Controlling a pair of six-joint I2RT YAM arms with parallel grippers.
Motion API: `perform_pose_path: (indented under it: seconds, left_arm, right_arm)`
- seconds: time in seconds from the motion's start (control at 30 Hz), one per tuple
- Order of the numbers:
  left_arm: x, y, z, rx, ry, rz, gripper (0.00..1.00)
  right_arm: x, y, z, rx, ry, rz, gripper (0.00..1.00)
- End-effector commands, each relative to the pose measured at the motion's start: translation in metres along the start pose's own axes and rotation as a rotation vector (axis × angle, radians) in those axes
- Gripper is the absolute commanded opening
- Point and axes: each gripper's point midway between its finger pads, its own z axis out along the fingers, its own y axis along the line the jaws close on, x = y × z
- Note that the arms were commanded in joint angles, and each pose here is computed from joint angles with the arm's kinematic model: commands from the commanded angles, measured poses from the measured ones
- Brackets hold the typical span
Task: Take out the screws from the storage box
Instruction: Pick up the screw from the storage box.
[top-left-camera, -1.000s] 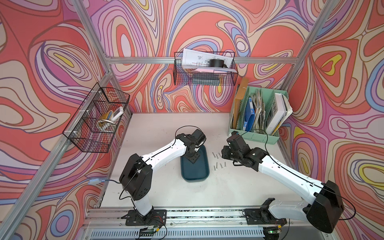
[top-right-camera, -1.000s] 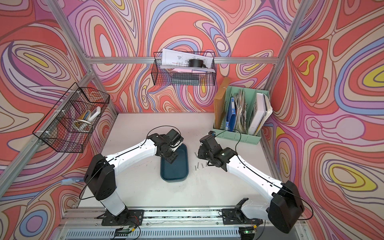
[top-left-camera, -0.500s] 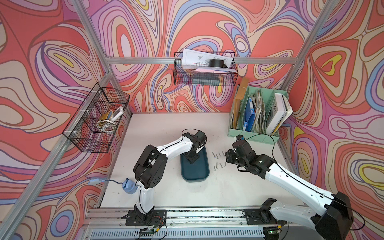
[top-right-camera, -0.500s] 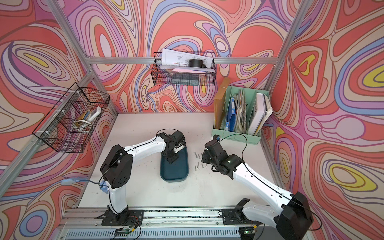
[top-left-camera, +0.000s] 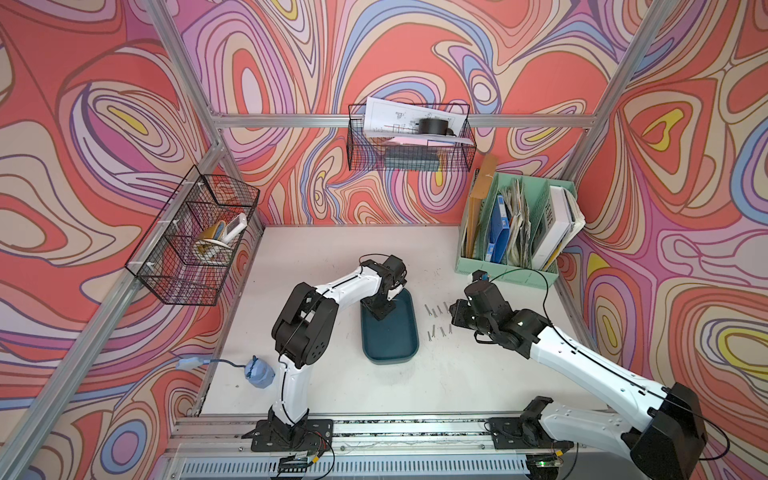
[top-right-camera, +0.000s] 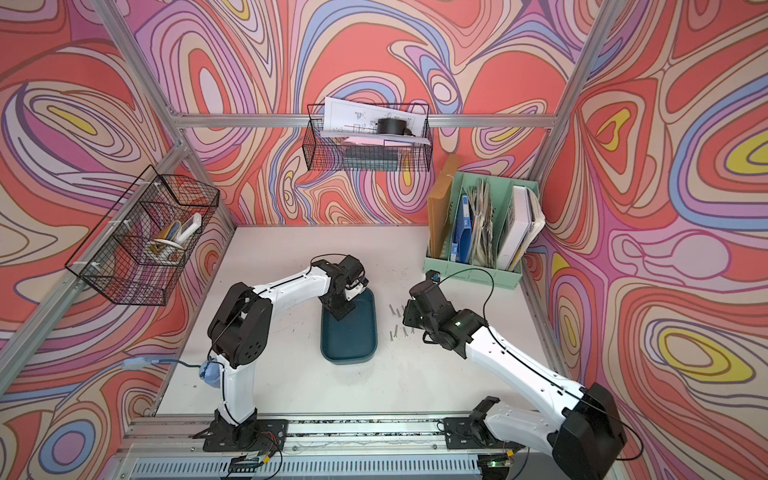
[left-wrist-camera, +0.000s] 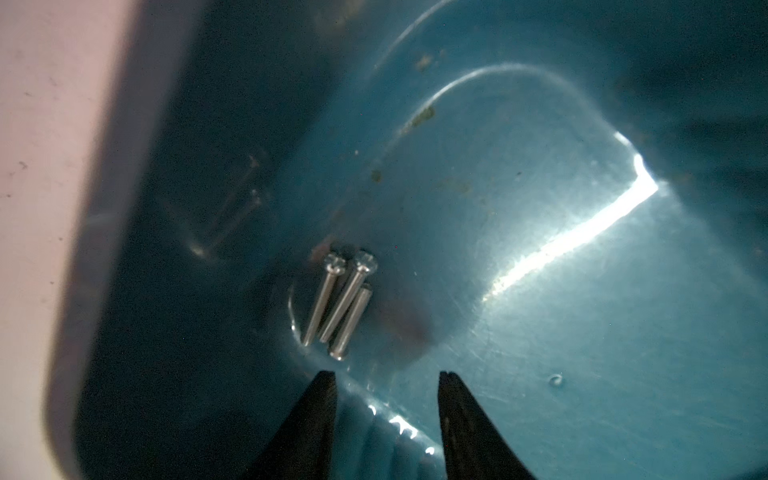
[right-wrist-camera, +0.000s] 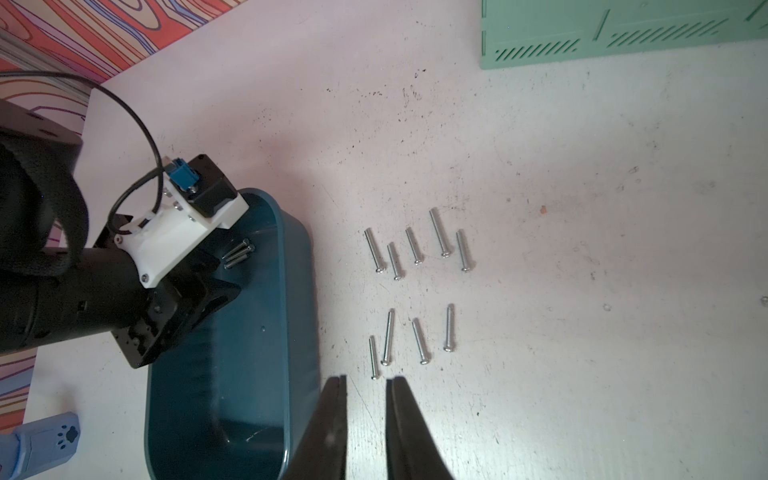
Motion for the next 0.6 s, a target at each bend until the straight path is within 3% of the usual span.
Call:
perform_pose_path:
  seconds: [0.0, 0.23, 0.4, 0.57]
  left_arm:
    - [-0.006, 0.002, 0.005, 0.016, -0.013, 0.005, 0.44]
    - [-0.004, 0.004, 0.02, 0.088, 0.007, -0.044, 0.37]
    - [-0.006, 0.004, 0.018, 0.091, -0.002, -0.05, 0.42]
    - [-0.003, 0.002, 0.017, 0.106, 0.01, -0.049, 0.4]
  right_arm:
    - [0.001, -0.001, 0.002, 0.005, 0.001, 0.006, 0.19]
    - [0.001, -0.002, 0.003, 0.017, 0.006, 0.002, 0.19]
    - [0.003, -0.005, 0.004, 0.027, 0.011, 0.001, 0.19]
    - [0.006, -0.008, 0.005, 0.038, 0.013, 0.003, 0.19]
